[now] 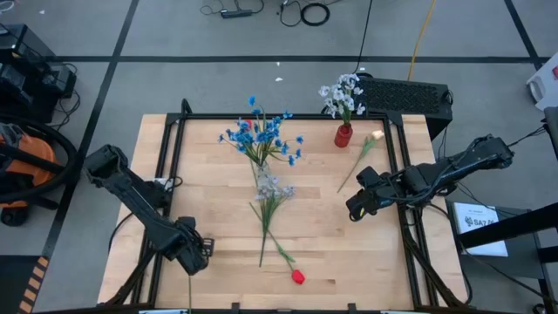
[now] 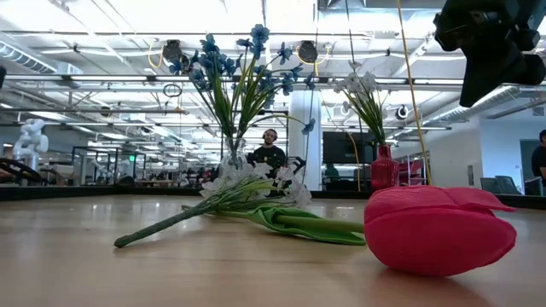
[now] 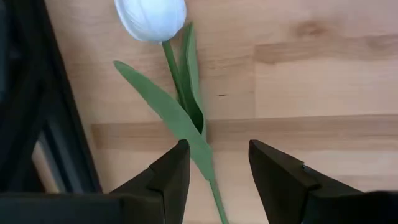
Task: Sort flowers into vase by color
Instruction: Put the white flower into the red vase
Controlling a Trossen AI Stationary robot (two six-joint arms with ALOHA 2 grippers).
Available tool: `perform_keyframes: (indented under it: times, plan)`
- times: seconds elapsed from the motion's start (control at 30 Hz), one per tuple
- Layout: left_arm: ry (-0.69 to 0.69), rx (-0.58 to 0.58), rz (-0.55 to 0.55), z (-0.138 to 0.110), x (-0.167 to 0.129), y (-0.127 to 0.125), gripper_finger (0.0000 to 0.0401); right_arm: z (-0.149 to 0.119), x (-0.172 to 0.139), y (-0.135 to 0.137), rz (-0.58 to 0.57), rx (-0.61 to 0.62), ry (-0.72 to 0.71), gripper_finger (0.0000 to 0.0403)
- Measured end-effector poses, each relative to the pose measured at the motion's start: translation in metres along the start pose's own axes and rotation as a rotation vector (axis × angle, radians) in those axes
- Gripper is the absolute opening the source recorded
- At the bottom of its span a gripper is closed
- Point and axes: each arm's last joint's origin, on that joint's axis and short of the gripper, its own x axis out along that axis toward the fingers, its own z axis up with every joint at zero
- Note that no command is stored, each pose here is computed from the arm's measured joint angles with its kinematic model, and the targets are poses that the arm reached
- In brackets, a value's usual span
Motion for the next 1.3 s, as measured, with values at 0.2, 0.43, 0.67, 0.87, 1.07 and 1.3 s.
perform_keyframes:
  times: [0.2,0.43,0.67,0.87,1.07,1.3]
  plan:
    - [0.017,-0.04,0.138,0.004,0.029,0.004,0.0171,-0.001,0.004,0.002,-0.017,-0.009,0.007,0.0]
    - [0.061,-0.058,0.1,0.007,0.046,0.002,0.0136,-0.003,0.014,0.007,-0.064,-0.042,0.023,0.0]
    - [0.046,-0.01,-0.017,0.009,0.034,-0.002,0.0015,-0.005,0.026,0.014,-0.099,-0.06,0.039,0.0]
    - [-0.123,-0.006,-0.363,0.018,0.003,-0.003,0.0005,-0.002,0.025,0.026,0.035,-0.078,0.022,0.0]
    - [-0.456,0.058,-0.8,0.037,-0.06,-0.008,0.0004,0.0,0.018,0.029,0.13,-0.127,0.015,0.0]
    - [-0.876,0.412,-0.942,0.059,-0.131,-0.033,0.0003,0.005,0.016,0.037,0.202,-0.086,-0.061,0.0]
